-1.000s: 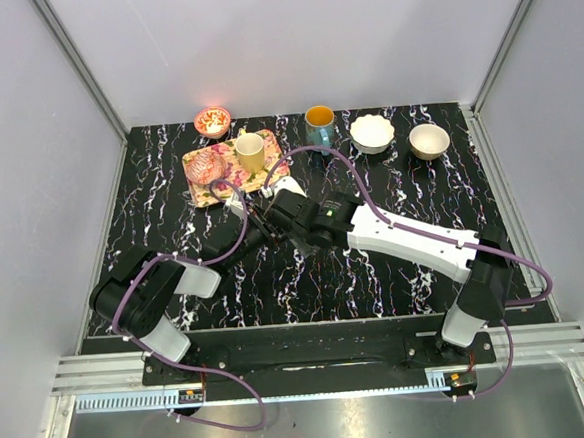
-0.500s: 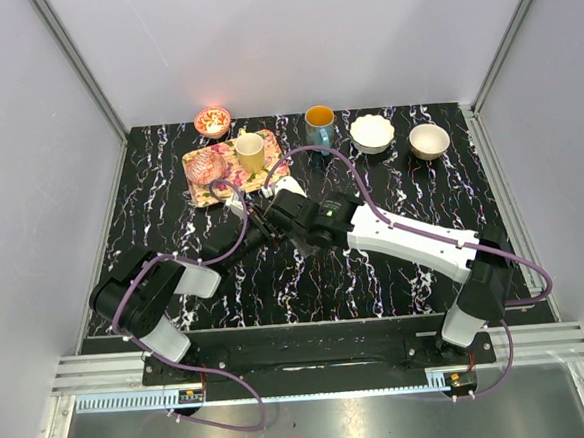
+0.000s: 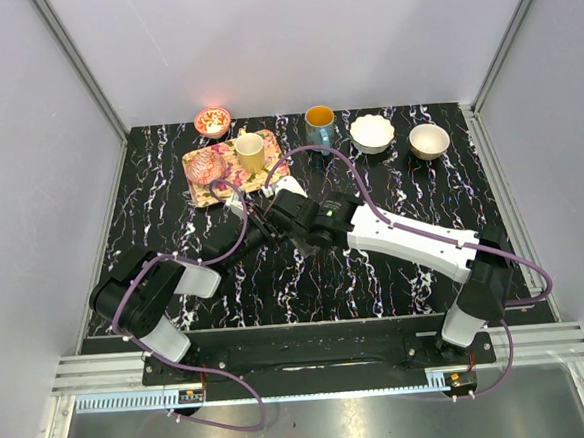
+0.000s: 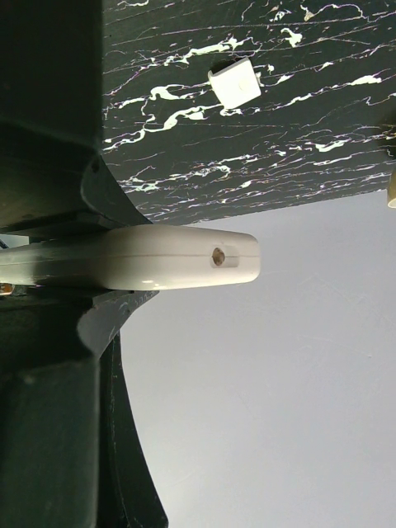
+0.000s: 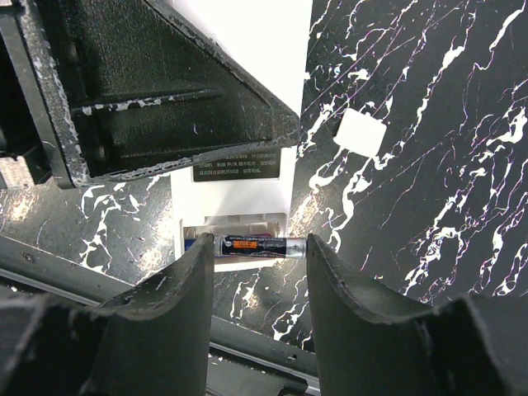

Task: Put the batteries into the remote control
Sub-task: Load the battery into the remote control.

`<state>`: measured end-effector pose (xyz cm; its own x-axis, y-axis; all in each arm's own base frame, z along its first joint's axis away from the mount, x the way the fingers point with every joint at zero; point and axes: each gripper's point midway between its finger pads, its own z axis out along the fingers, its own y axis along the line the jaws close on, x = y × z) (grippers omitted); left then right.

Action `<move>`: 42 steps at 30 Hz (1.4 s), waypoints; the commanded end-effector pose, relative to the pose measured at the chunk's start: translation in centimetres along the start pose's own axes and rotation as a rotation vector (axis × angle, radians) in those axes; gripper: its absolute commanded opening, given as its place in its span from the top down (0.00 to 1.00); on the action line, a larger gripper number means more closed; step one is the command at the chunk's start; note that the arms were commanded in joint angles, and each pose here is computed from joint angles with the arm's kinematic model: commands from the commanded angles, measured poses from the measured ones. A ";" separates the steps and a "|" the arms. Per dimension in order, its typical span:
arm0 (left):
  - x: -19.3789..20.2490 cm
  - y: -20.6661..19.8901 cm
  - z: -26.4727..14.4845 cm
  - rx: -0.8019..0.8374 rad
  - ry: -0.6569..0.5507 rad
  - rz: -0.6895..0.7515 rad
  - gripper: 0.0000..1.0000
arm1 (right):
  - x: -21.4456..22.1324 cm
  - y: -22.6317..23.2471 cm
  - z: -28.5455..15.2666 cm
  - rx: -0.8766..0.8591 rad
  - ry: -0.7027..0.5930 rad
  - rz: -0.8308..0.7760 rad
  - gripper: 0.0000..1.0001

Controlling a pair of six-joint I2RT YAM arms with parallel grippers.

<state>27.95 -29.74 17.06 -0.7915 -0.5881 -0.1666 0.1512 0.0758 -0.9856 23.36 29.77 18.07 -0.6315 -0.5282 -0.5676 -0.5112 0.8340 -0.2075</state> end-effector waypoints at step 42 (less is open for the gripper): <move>-1.1 -12.4 -2.5 0.473 -0.091 0.196 1.00 | -2.3 -6.9 -4.7 -0.096 -0.277 0.528 0.21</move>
<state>27.90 -29.72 17.37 -0.7901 -0.5891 -0.1698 0.1581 0.0718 -0.9848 24.20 26.83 24.74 -0.6120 -0.2110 -0.7622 -0.3647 0.9304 0.0353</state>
